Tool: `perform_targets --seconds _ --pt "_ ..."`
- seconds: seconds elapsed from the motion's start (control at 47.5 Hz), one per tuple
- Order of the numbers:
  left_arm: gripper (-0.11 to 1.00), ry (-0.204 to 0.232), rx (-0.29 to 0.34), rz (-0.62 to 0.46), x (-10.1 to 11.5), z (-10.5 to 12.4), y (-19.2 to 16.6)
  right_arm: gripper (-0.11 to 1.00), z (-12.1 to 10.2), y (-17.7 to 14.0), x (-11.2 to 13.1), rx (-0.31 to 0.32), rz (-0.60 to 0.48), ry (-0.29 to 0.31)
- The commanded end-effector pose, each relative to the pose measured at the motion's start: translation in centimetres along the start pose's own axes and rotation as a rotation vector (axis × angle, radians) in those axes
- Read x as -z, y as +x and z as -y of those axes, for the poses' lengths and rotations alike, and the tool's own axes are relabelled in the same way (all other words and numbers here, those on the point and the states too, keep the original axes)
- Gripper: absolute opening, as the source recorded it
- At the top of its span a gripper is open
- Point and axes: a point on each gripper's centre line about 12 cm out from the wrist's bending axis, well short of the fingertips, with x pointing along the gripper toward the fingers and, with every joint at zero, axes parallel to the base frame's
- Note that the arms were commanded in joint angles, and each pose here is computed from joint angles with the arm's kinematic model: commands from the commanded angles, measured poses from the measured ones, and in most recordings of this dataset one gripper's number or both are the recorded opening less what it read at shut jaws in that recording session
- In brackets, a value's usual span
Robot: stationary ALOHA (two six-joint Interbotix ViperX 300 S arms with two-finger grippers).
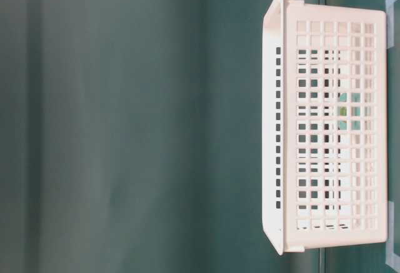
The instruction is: Put the tape into the white basket.
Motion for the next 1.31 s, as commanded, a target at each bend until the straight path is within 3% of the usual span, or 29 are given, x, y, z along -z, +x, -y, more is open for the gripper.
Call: perform_targets --seconds 0.0,0.358,1.285 --pt "-0.11 0.004 -0.004 0.013 -0.6 0.0 0.0 0.9 0.0 0.1 -0.3 0.0 0.008 0.002" --pt "-0.11 0.005 -0.004 0.013 -0.6 0.0 0.0 0.9 0.0 0.1 -0.2 -0.001 0.009 0.002" --pt "-0.11 0.004 -0.004 0.013 -0.6 0.0 0.0 0.9 0.3 -1.1 0.9 -0.006 0.144 0.007"
